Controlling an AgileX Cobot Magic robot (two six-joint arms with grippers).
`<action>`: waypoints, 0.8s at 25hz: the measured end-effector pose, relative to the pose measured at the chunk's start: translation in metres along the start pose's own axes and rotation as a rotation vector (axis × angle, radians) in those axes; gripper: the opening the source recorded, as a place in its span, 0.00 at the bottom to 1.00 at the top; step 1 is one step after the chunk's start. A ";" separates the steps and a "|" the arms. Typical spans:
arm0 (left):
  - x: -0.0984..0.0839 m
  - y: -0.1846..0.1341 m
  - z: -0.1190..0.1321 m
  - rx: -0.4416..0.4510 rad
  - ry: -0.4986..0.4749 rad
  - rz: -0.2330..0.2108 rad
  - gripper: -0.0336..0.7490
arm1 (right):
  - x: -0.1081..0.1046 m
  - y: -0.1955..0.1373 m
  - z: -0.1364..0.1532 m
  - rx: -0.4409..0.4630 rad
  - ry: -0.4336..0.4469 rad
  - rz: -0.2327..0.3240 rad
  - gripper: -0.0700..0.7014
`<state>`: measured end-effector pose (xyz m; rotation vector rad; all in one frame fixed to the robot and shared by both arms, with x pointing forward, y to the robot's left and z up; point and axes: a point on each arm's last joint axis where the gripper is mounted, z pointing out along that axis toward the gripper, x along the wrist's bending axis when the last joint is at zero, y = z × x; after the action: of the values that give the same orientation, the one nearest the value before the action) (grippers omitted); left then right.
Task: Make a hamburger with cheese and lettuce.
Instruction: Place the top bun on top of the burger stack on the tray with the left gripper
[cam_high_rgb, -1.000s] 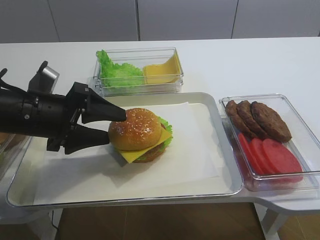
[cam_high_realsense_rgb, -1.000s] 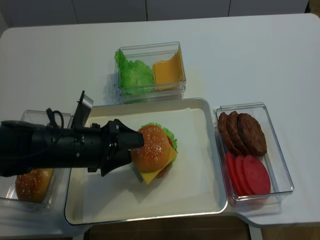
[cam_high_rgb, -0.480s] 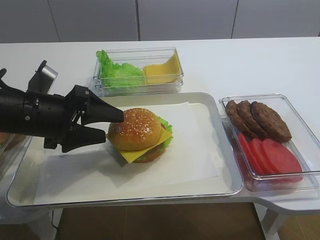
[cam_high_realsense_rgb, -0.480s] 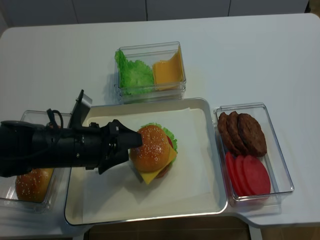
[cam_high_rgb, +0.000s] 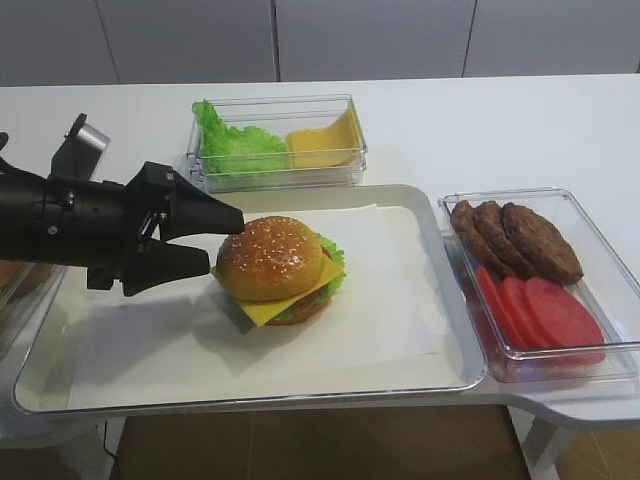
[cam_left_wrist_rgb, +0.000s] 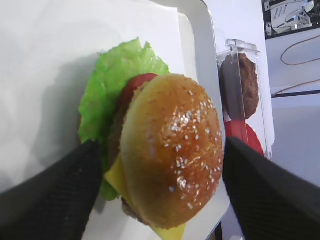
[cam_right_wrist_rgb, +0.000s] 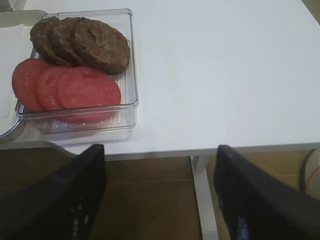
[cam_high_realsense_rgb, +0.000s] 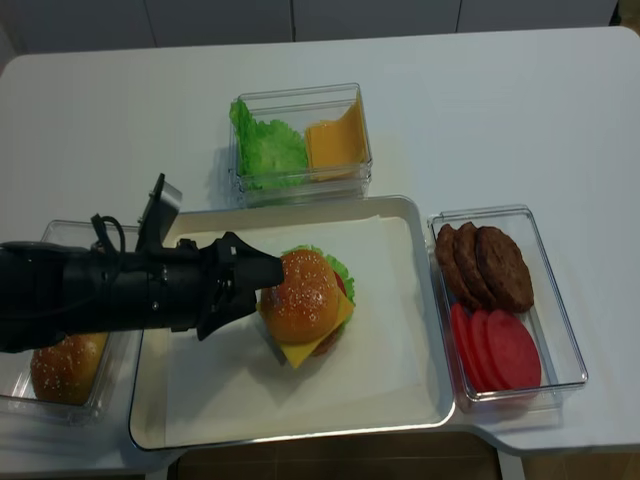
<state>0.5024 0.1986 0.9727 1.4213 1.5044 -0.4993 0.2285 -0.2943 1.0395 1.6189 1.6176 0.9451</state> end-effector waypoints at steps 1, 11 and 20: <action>0.001 0.001 -0.001 -0.006 0.001 -0.003 0.76 | 0.000 0.000 0.000 0.000 0.000 0.000 0.75; 0.008 0.011 -0.017 -0.056 -0.017 0.004 0.68 | 0.000 0.000 0.000 0.000 0.000 0.000 0.75; 0.000 0.013 -0.026 -0.098 -0.014 0.084 0.49 | 0.000 0.000 0.000 0.000 0.000 0.000 0.75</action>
<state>0.5055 0.2224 0.9886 1.3957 1.4322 -0.3782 0.2285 -0.2943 1.0395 1.6189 1.6176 0.9451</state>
